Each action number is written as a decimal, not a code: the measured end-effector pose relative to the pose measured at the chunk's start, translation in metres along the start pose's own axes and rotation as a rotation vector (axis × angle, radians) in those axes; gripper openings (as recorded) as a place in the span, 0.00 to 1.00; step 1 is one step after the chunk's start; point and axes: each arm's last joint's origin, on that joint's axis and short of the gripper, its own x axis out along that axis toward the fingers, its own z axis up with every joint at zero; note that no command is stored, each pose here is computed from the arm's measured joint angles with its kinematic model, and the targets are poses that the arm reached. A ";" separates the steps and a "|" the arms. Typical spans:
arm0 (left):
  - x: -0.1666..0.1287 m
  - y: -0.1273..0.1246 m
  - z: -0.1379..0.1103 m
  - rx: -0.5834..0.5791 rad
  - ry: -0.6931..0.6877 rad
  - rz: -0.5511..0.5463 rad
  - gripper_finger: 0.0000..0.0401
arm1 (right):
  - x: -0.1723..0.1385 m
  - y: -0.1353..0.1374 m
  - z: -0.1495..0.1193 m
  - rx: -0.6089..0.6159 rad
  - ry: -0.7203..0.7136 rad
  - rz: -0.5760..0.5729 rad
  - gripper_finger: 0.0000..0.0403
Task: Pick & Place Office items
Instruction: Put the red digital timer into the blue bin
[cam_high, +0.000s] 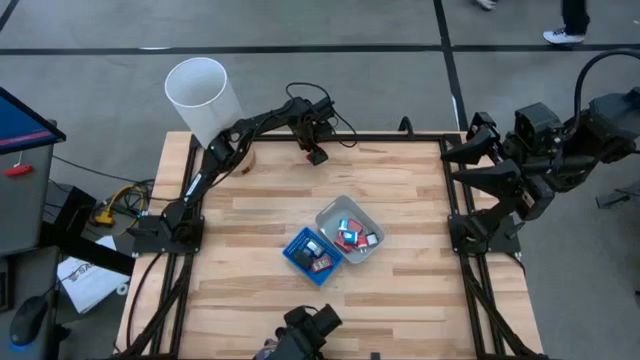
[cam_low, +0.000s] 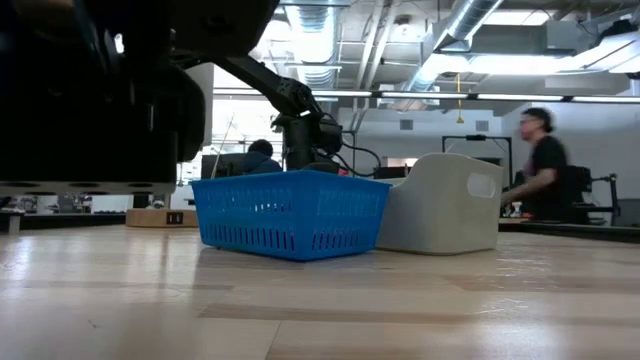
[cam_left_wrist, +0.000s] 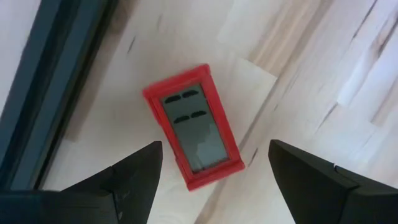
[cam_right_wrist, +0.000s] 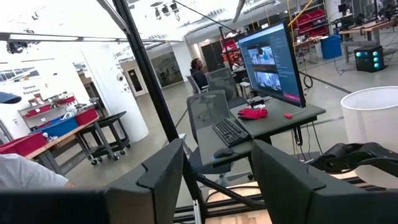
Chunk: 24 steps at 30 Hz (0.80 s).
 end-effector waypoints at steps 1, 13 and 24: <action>0.001 0.000 0.000 -0.002 -0.001 -0.004 0.72 | 0.001 0.000 0.000 0.001 -0.003 0.001 0.46; 0.003 -0.003 -0.001 -0.053 0.018 -0.013 0.69 | 0.006 0.003 -0.002 0.015 -0.001 0.002 0.46; 0.003 -0.005 -0.002 -0.121 0.031 -0.031 0.56 | 0.005 0.007 0.001 0.009 -0.030 0.038 0.46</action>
